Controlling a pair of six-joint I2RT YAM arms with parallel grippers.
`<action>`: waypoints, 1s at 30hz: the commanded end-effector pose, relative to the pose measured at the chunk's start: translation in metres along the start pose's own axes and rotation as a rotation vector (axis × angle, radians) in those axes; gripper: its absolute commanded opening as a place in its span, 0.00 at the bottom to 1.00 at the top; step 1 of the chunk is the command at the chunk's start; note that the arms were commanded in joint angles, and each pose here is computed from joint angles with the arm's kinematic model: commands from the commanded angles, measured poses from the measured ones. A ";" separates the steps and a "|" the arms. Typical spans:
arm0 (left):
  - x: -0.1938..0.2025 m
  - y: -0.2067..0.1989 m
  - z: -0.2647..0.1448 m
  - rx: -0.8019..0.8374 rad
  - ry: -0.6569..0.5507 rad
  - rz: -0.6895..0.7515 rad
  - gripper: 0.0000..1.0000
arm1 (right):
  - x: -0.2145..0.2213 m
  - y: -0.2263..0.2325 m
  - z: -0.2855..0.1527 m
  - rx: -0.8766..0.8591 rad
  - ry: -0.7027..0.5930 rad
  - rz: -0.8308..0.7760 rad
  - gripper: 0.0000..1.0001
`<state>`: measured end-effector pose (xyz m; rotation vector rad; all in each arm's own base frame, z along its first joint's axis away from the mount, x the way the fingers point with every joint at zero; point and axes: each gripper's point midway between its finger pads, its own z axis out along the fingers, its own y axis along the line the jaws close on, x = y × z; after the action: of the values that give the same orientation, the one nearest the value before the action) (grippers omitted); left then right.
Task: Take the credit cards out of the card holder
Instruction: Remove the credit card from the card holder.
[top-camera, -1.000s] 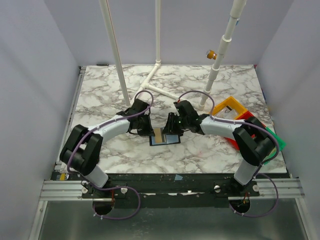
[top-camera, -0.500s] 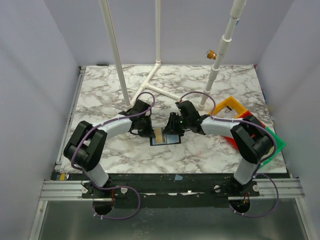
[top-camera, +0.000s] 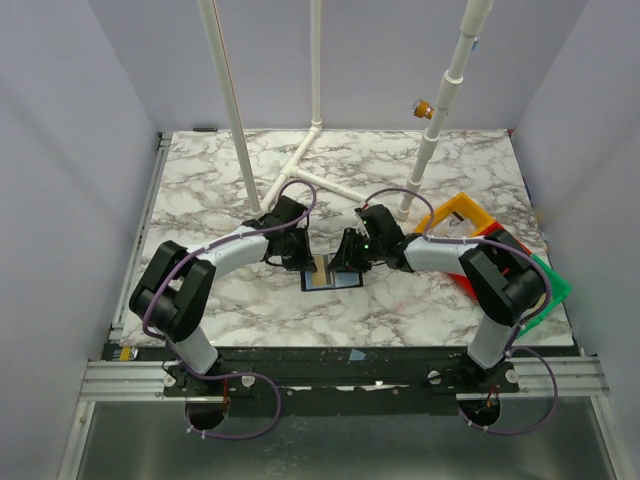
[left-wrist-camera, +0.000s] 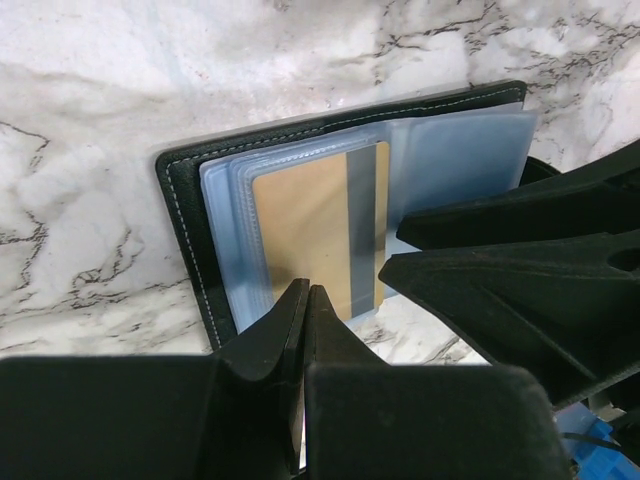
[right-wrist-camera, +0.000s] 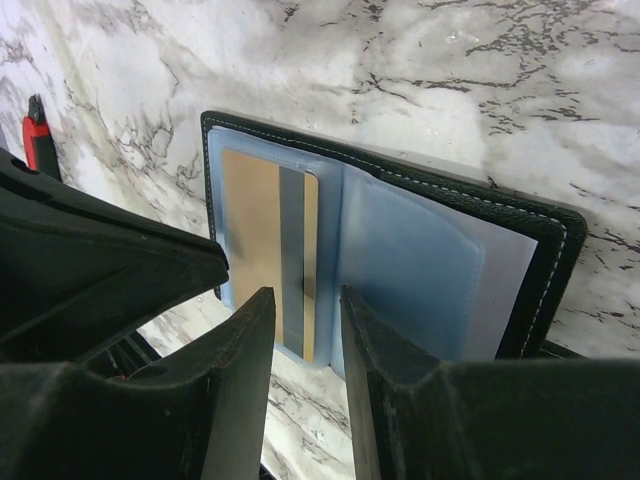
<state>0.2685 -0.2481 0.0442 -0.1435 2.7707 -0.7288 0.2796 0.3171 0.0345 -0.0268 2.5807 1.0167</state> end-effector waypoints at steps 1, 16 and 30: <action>-0.003 -0.001 0.002 -0.020 0.002 0.004 0.00 | 0.004 -0.003 0.003 -0.032 0.019 0.025 0.36; 0.000 0.014 0.005 -0.075 -0.010 -0.006 0.00 | 0.006 -0.006 0.004 -0.042 0.030 0.031 0.36; 0.005 0.012 0.014 -0.081 0.010 -0.009 0.00 | 0.006 -0.010 0.002 -0.042 0.025 0.037 0.36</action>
<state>0.2689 -0.2467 0.0356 -0.1602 2.7906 -0.6690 0.2788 0.3160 0.0322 -0.0220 2.5753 1.0750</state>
